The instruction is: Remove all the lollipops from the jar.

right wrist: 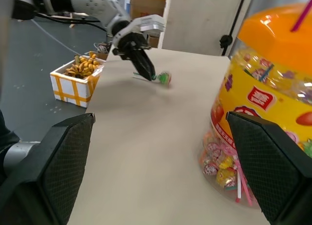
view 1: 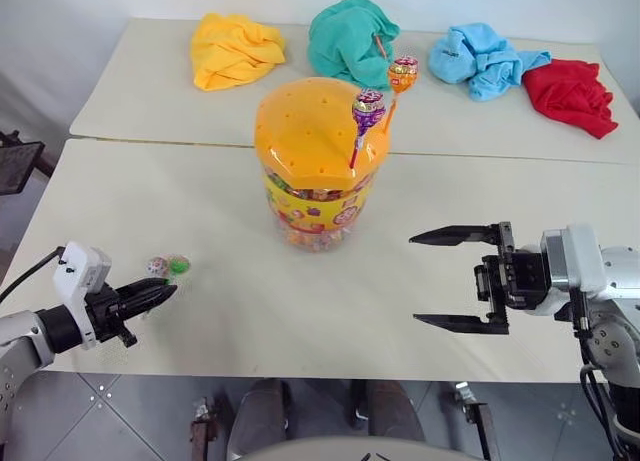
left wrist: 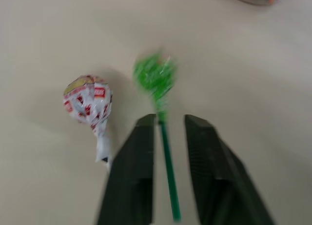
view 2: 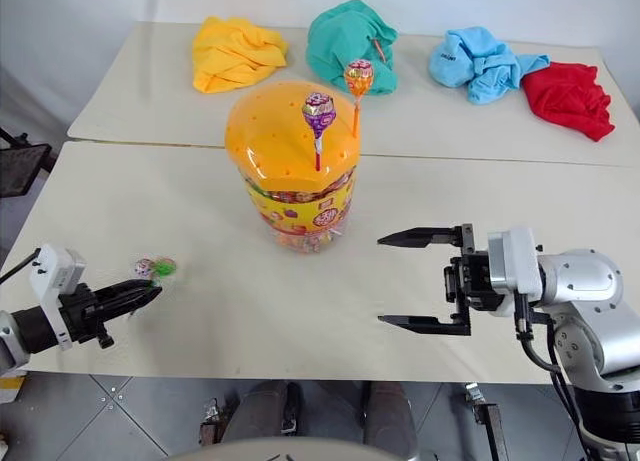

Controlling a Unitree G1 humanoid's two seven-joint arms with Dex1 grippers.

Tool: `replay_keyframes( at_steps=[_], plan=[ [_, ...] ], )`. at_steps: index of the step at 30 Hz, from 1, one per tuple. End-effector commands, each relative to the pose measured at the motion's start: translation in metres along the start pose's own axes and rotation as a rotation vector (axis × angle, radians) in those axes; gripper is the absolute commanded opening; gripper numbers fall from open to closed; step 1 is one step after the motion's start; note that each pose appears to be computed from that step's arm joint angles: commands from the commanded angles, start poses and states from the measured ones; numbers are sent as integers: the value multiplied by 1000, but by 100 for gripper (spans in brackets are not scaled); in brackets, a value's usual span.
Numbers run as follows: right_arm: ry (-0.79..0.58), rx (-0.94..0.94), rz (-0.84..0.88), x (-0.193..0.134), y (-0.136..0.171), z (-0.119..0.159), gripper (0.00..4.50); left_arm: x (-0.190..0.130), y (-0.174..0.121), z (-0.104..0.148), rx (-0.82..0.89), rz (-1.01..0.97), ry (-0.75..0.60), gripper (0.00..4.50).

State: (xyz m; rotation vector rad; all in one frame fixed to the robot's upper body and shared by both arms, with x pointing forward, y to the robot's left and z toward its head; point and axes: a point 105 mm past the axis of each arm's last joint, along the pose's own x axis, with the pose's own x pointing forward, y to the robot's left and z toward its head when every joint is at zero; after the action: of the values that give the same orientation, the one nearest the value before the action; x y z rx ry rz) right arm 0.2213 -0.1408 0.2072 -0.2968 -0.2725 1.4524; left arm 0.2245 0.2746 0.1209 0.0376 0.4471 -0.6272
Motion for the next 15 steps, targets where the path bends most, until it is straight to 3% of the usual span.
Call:
replay_keyframes(
  at_steps=[1,4,7,9,15],
  plan=[
    [-145,-21,-147,-1,-21,25,450,-4,2,23,95,-17,-89,216],
    [-248,8,-257,1,-38,36,450,-12,-1,58,158,-84,-304,303],
    [-189,66,-439,6,-70,30,450,-26,-17,101,155,-225,-549,310],
    [-189,98,-519,11,-85,30,450,-29,-23,120,145,-280,-640,310],
    [-252,127,-516,36,-103,42,450,-29,-58,157,170,-509,-855,310]
  ],
)
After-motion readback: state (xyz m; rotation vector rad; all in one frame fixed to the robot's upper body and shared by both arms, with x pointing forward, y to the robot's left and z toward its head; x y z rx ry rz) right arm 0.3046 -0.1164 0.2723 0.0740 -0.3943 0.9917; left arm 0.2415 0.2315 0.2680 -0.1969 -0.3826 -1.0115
